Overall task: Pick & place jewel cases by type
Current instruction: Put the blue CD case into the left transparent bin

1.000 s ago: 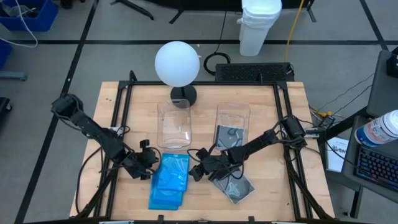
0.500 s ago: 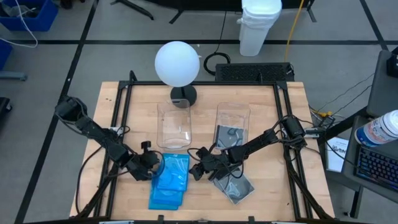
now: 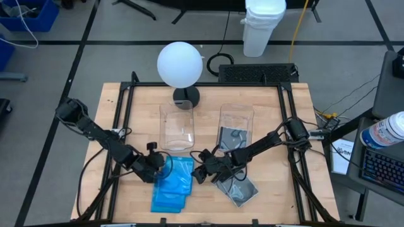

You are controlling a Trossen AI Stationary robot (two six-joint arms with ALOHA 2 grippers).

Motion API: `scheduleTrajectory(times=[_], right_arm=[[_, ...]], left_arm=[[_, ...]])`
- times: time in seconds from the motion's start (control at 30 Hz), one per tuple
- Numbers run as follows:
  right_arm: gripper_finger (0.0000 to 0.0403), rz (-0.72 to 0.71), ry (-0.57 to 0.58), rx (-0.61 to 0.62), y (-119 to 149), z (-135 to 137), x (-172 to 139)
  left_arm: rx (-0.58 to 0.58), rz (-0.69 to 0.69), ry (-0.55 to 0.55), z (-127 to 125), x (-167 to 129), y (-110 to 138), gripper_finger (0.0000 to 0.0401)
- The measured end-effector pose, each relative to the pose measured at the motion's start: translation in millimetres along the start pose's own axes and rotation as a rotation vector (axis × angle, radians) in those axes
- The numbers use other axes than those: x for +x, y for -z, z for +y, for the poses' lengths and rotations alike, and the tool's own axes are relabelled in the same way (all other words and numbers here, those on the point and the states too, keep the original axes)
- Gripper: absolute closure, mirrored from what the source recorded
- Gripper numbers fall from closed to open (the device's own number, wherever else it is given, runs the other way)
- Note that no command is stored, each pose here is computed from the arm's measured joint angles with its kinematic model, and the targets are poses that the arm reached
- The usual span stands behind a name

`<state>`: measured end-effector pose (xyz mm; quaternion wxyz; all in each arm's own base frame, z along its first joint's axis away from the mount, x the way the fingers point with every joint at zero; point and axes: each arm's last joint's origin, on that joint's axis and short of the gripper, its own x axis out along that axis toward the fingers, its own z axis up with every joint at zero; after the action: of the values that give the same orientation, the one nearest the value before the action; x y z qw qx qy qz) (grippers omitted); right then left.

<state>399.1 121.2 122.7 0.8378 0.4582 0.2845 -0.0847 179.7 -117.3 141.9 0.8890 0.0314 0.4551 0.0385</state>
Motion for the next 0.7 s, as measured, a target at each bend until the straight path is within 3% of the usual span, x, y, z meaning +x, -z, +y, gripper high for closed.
scheduleTrajectory(times=[0.7], right_arm=[[0.0215,-0.077,-0.108,0.053,4.1,-4.7,17.6]], left_arm=[[0.017,0.057,-0.010,-6.6,10.8,-1.6,0.0364]])
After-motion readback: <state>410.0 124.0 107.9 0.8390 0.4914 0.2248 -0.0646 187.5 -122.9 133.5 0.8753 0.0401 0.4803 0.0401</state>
